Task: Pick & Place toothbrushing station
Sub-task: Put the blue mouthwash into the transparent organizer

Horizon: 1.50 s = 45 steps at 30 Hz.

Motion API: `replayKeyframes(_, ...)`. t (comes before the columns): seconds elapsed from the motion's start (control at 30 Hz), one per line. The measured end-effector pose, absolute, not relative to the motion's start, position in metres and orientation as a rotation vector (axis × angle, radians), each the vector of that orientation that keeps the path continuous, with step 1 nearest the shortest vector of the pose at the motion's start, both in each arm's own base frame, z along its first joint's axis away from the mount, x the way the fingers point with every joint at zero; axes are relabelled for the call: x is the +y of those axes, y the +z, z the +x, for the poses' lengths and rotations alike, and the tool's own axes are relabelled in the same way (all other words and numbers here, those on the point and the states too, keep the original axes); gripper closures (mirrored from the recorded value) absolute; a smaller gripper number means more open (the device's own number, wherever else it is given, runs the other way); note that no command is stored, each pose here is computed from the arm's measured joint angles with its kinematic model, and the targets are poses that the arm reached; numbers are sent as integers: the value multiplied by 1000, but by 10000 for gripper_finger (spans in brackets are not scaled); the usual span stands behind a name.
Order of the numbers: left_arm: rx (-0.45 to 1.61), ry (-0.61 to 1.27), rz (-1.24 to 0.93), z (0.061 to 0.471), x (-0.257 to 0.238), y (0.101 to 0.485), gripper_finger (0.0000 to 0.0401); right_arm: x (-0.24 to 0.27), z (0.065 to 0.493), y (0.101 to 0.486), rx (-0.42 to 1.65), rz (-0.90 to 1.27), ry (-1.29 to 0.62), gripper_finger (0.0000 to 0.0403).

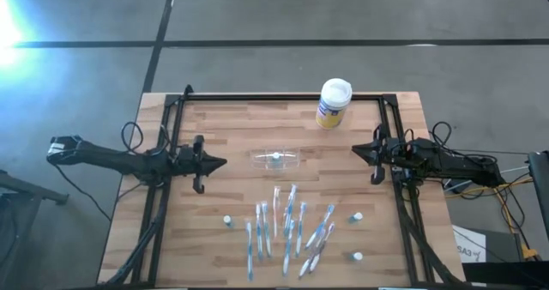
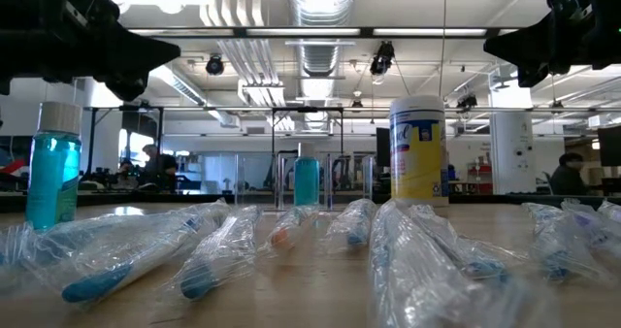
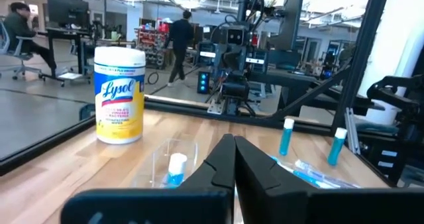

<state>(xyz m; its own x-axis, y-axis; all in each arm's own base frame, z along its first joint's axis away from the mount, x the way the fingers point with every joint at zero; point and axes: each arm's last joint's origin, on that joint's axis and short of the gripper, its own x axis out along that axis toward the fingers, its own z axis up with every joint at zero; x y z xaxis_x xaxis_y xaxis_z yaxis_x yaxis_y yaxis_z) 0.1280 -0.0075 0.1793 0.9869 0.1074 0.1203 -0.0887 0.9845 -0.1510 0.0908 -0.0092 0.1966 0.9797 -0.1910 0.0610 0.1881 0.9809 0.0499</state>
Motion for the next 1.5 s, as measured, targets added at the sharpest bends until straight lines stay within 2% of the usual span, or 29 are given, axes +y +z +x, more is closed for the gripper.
replayKeyframes(0.53, -110, 93, -173, 128, -8, 177, 391, -9, 91, 197, -66, 45, -191, 369)
replayKeyframes(0.63, -107, 17, -174, 129, -10, 180, 391, -9, 91, 197, -66, 44, -191, 369)
replayKeyframes(0.73, -92, -55, -154, 133, -13, 194, 393, -9, 91, 197, -66, 44, -191, 369)
replayKeyframes(1.23, 290, -69, -111, 150, -22, 292, 396, -9, 91, 197, -66, 48, -191, 369)
replayKeyframes(1.5, 420, -161, -38, 170, -43, 299, 398, -9, 91, 196, -66, 54, -191, 369)
